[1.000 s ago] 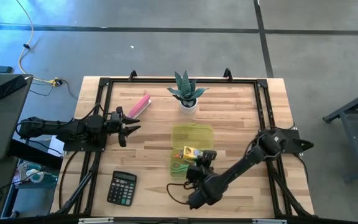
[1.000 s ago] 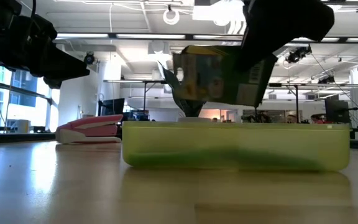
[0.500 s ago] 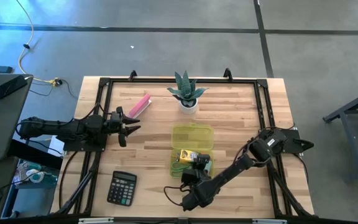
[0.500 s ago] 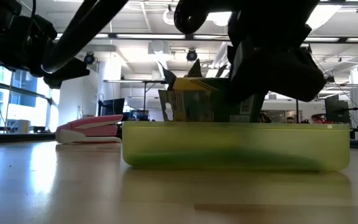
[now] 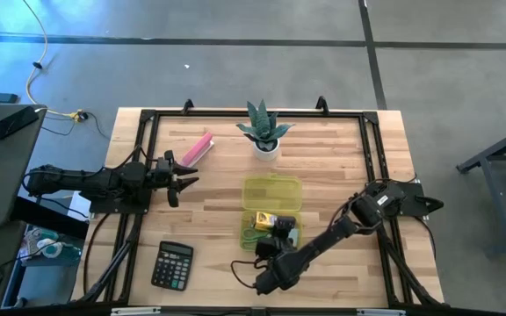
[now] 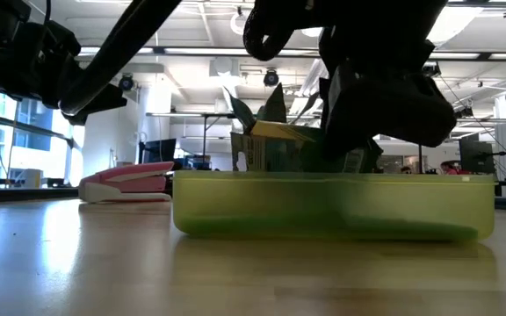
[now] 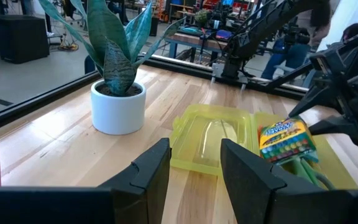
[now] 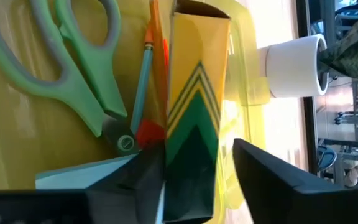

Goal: Pack school essentials
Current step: Put the box of crayons into the supply box, then close the supply box

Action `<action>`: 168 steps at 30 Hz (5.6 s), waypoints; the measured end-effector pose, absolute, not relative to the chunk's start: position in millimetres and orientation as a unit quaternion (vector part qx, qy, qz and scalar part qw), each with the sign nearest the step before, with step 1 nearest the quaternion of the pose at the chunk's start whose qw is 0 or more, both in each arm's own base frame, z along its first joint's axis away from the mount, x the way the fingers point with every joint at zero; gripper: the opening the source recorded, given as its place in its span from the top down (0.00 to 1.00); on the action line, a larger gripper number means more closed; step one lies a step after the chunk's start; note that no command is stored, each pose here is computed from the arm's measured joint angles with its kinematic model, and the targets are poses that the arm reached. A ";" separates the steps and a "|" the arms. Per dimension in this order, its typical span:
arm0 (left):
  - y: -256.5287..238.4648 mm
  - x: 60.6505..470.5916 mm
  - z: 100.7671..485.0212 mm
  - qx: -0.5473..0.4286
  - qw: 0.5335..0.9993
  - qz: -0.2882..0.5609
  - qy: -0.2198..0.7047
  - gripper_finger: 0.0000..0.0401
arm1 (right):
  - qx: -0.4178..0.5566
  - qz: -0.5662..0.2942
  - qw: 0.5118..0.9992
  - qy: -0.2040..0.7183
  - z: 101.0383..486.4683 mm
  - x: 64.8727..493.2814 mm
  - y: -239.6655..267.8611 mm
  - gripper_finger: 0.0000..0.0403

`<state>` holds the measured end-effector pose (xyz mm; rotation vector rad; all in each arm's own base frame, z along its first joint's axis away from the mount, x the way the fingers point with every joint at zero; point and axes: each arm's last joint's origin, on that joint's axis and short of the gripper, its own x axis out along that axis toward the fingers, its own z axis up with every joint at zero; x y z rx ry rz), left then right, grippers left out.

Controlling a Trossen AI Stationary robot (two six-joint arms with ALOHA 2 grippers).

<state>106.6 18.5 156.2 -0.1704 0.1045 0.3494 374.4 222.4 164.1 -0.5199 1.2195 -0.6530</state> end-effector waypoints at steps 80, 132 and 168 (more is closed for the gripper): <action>18.5 106.6 156.2 -0.085 0.980 0.174 0.052 0.67 | 0.404 -0.403 0.794 0.208 156.5 210.5 37.4 0.28; 11.6 120.4 186.1 -0.172 0.974 0.102 -0.107 0.67 | 0.431 -0.315 0.800 0.273 159.5 224.8 -34.8 0.28; -4.0 198.9 129.2 -0.276 0.926 0.086 0.243 0.67 | 0.465 -0.276 0.785 0.304 155.5 221.6 -58.8 0.28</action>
